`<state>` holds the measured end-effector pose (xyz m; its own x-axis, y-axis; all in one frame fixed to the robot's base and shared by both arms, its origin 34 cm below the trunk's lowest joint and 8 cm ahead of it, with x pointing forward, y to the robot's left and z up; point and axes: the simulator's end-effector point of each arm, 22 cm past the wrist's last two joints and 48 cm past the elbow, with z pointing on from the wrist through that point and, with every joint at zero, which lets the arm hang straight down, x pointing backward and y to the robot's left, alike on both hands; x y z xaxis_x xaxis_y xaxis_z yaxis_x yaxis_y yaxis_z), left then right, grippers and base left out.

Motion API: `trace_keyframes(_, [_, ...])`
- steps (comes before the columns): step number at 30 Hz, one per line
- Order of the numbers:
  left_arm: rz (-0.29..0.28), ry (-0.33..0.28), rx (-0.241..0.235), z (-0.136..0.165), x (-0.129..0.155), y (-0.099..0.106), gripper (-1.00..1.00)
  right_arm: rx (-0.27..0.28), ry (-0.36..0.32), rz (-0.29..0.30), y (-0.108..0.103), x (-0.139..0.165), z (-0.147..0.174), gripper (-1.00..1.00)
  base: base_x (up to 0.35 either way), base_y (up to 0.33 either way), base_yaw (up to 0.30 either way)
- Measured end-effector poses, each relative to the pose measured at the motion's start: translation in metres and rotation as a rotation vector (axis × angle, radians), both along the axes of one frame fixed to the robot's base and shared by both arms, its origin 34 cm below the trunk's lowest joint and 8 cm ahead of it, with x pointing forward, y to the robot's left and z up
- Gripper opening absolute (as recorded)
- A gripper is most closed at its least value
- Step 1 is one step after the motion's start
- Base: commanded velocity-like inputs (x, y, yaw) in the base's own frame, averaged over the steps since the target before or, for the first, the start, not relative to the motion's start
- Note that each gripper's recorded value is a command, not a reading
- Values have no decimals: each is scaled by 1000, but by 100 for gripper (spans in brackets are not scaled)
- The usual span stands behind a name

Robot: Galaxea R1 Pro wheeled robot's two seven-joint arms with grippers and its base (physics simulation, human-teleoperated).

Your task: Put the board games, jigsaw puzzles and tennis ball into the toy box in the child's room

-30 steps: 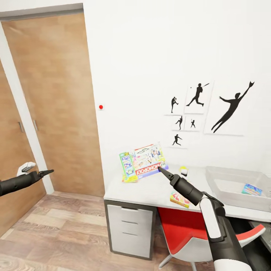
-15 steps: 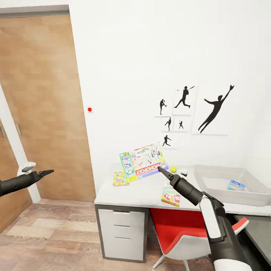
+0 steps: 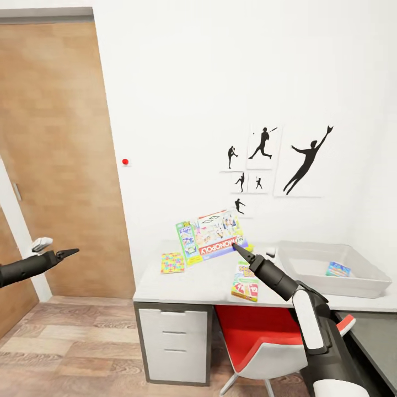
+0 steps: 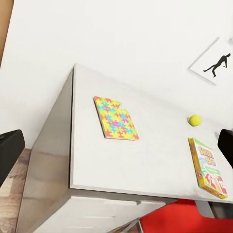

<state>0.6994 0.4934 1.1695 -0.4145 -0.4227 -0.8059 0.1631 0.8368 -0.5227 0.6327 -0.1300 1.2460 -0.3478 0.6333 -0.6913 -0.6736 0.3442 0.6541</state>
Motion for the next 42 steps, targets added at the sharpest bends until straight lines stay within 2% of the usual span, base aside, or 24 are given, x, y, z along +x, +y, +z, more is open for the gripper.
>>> trace_keyframes(17, [-1, -4, 0, 3, -1, 0, 100, 1, -2, 2, -1, -1, 1, -100, 0, 0, -223])
trace_keyframes(42, [0, 26, 0, -15, 4, 0, 100, 6, 31, 5, -1, 6, -15, -100, 0, 0, -12])
